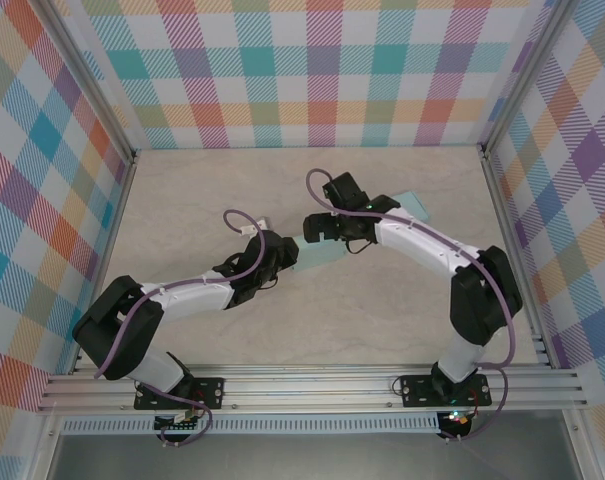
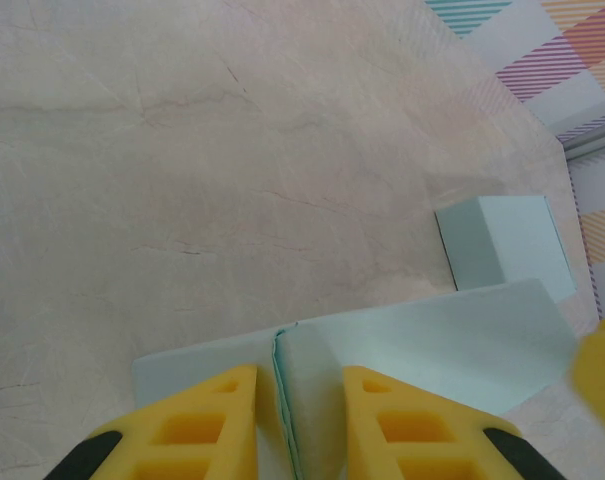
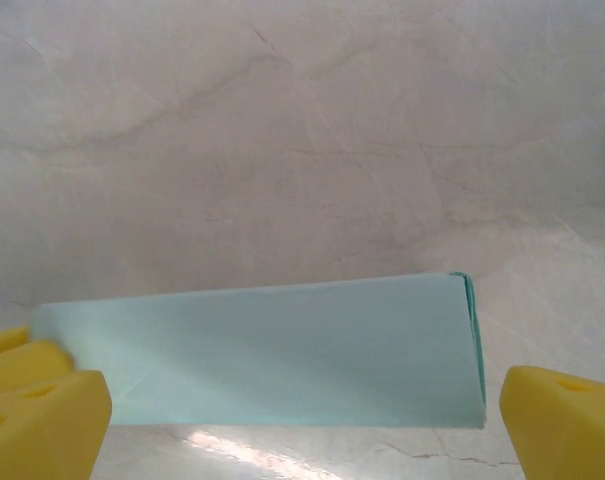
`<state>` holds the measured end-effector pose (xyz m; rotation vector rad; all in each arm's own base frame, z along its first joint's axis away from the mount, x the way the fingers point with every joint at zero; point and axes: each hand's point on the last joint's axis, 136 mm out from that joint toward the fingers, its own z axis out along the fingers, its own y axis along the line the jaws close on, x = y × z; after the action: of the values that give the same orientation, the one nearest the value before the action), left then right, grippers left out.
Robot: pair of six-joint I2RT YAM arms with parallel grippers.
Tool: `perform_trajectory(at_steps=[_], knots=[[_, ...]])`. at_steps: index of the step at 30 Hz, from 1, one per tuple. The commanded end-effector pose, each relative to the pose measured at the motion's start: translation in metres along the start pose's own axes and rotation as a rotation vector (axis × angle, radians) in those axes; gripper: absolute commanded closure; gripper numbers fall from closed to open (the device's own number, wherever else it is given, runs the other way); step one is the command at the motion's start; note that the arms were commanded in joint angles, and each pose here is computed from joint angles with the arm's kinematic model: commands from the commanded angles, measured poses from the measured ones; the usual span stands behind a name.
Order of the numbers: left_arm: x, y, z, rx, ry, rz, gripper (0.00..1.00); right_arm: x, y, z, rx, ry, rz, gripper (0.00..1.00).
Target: Fold the paper box
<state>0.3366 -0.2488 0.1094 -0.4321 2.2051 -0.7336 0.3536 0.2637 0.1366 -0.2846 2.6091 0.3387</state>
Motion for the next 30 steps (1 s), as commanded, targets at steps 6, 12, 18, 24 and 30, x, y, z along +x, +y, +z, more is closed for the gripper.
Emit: perform_trajectory(at_steps=[6,12,18,24,30], knots=[[0.072,0.097,-0.005,-0.330,0.264,0.124,0.77,0.023,-0.006,0.022,0.057,0.123,-0.077,0.00],[0.072,0.100,-0.006,-0.347,0.261,0.129,0.78,0.036,-0.027,0.036,0.109,0.158,-0.037,0.07],[0.070,0.103,-0.008,-0.359,0.252,0.133,0.79,0.046,-0.041,0.043,0.039,0.176,0.065,0.25],[0.070,0.105,-0.010,-0.367,0.247,0.129,0.79,0.048,-0.048,0.046,-0.072,0.166,0.160,0.30],[0.068,0.106,-0.012,-0.373,0.241,0.130,0.79,0.043,-0.049,0.043,-0.230,0.140,0.263,0.39]])
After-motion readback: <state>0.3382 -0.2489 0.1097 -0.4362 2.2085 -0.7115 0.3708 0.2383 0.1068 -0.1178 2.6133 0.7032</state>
